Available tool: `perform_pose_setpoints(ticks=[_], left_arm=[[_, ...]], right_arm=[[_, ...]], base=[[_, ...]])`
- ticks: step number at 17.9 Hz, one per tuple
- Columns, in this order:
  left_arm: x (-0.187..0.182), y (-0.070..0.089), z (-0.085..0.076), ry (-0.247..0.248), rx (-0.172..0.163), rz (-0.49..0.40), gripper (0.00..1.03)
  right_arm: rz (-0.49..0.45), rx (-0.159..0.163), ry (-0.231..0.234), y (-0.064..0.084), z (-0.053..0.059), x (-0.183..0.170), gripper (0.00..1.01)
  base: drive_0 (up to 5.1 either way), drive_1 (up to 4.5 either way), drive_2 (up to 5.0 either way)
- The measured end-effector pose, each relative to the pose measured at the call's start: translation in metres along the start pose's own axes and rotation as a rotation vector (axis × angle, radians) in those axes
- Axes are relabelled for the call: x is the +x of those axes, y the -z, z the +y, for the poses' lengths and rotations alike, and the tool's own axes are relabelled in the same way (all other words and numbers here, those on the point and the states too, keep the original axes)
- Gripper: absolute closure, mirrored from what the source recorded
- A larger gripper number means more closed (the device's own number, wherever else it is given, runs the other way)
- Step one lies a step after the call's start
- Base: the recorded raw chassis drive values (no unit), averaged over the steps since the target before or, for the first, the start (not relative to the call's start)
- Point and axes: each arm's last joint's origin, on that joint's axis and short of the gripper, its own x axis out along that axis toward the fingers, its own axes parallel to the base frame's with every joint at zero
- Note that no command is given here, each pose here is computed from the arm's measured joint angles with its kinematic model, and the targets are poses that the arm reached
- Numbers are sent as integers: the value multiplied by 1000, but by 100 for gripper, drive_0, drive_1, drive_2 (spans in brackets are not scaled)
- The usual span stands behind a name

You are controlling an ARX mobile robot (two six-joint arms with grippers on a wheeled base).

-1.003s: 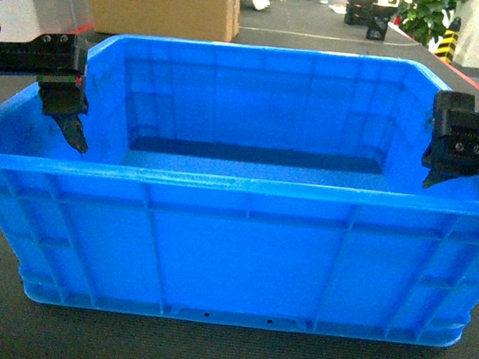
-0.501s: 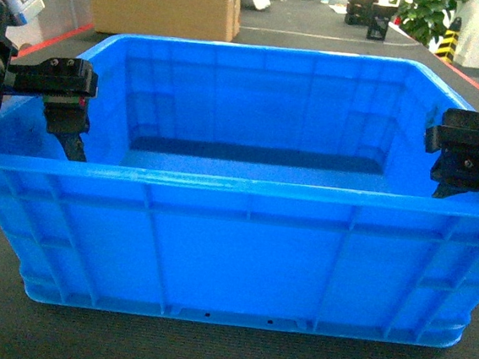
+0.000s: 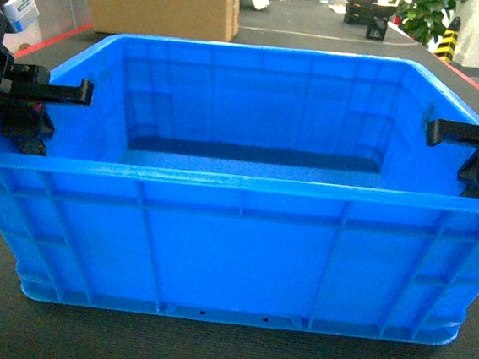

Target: Place box next to blue box on left shelf

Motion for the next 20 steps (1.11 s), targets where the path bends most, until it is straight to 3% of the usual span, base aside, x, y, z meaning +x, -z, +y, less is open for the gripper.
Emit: perform_pose_setpoints(ticks=[5, 8, 10, 12, 15, 20], left_arm=[[-15, -3, -2, -18, -7, -117, 89], [-47, -22, -4, 13, -34, -280, 90], [-63, -30, -7, 37, -60, -356, 90], [-70, -30, -7, 47, -69, -383, 91], [-69, -26, -8, 84, -57, -367, 94], [-79, -27, -8, 83, -49, -411, 94]], right_arm=[[-73, -12, -20, -4, 11, -22, 94], [-239, 3, -18, -23, 12, -52, 94], [-359, -12, 0, -34, 15, -70, 94], [-396, -22, 6, -36, 14, -74, 94], [-386, -26, 15, -31, 13, -71, 94], [-408, -15, 6, -32, 12, -77, 94]], base=[[0, 0, 0], [0, 0, 0], [0, 0, 0], [0, 0, 0], [0, 0, 0], [0, 0, 0]])
